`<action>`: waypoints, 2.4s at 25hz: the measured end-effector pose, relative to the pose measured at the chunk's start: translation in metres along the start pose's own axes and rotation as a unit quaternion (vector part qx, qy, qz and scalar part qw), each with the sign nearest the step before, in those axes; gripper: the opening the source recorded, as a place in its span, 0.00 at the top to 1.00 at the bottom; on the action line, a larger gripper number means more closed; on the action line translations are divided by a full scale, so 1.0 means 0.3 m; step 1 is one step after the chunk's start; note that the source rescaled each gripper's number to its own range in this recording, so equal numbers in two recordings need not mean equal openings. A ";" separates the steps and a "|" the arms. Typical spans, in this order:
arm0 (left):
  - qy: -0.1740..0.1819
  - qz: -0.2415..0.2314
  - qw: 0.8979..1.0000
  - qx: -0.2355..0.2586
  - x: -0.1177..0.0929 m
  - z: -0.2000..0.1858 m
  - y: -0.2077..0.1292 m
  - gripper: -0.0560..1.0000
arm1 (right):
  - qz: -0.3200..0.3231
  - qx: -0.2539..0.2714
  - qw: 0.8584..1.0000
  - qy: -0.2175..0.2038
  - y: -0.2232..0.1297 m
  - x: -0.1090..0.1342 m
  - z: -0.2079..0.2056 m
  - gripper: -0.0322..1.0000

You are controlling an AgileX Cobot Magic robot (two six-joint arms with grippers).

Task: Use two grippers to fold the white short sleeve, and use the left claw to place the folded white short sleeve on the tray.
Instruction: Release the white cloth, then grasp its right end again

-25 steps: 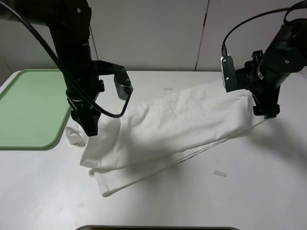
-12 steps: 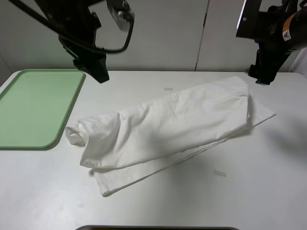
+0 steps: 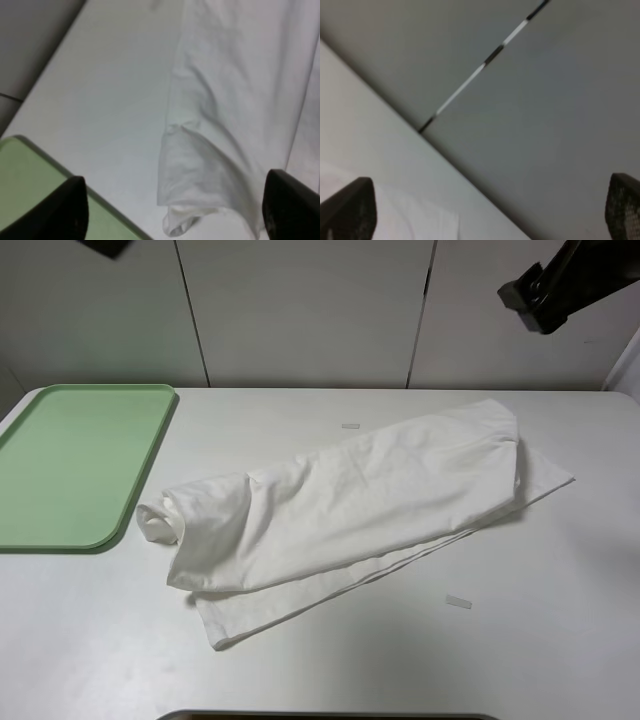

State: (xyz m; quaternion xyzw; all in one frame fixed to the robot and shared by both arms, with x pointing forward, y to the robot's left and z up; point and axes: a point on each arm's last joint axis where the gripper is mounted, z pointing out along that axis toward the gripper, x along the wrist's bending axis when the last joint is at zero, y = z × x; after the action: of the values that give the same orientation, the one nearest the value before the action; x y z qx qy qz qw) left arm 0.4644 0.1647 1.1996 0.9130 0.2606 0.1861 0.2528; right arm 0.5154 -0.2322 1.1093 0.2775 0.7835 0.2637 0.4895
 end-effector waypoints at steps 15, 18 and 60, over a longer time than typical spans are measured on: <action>0.080 -0.037 0.965 -0.246 -0.293 -0.614 -0.430 0.02 | 0.091 -0.126 0.986 -0.054 0.090 -0.085 -0.237 0.00; 0.077 -0.044 0.964 -0.252 -0.361 -0.607 -0.560 0.00 | 0.102 -0.134 0.984 -0.056 0.094 -0.090 -0.256 0.00; 0.041 -0.189 0.972 -0.135 -0.502 -0.094 -0.922 0.00 | 0.260 -0.106 0.960 -0.005 0.079 -0.068 -0.256 0.00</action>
State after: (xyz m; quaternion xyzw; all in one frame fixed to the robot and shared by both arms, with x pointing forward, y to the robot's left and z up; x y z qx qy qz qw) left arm 0.2257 0.2927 1.0366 0.7961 0.4108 0.2057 0.3938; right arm 0.4570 -0.2405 1.1677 0.4194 0.6495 0.4623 0.4343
